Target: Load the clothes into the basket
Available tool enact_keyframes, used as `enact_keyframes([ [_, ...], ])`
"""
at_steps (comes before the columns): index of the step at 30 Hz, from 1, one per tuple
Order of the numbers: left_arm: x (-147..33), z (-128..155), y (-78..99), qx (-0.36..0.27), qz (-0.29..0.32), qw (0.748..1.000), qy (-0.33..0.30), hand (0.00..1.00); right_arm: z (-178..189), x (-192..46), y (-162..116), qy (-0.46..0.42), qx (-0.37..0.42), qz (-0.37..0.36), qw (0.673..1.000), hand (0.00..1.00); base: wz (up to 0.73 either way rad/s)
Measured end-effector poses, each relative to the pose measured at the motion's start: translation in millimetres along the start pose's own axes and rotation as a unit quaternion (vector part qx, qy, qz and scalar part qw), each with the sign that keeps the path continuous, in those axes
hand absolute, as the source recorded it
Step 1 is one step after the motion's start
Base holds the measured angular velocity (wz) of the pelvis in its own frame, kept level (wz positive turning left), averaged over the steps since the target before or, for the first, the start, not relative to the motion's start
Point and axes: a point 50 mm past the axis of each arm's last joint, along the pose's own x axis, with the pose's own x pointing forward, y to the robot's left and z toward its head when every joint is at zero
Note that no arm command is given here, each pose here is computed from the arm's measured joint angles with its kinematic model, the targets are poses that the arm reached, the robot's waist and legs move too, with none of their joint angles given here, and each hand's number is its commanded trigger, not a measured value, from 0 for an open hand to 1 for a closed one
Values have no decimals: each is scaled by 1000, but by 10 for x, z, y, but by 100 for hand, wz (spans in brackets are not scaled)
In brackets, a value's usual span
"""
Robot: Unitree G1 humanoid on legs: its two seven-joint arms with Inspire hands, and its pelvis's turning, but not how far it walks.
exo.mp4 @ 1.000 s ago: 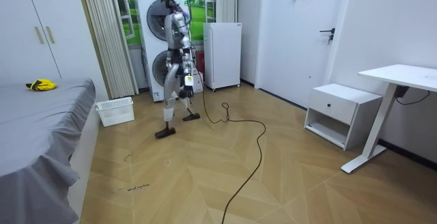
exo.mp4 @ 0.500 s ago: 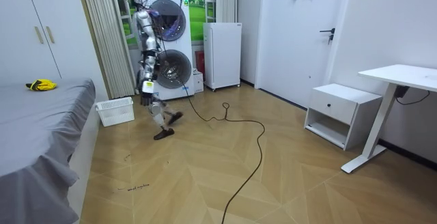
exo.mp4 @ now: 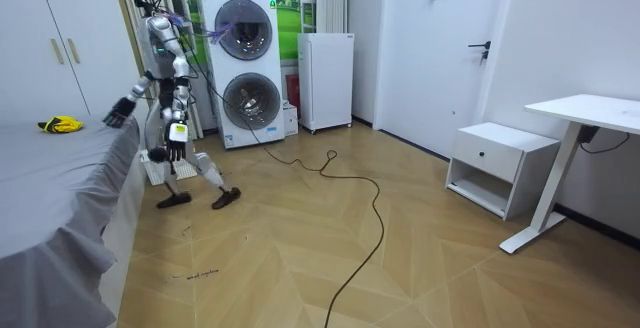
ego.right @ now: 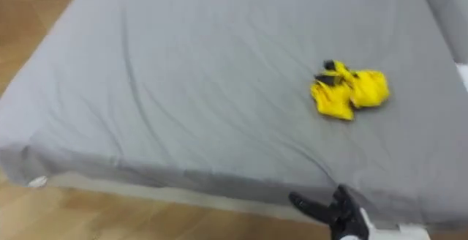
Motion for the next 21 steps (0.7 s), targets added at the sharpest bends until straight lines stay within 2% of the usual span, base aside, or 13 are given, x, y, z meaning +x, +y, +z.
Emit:
enact_keyframes([
  [2, -88, -253, 34, 0, 11, 999, 39, 0, 244, 1, 130, -51, -21, 29, 998, 0, -62],
  [4, -117, -343, 52, -16, 21, 998, 58, 0, 293, -6, 209, -67, -46, 43, 996, 0, -29],
  [11, -67, -183, -74, -41, 15, 998, 38, 0, 139, -43, 238, -43, -61, 42, 996, 0, -32],
  [21, -81, -249, -28, -48, 25, 997, 48, 0, 270, -58, 259, -83, -90, 16, 992, 0, -37],
])
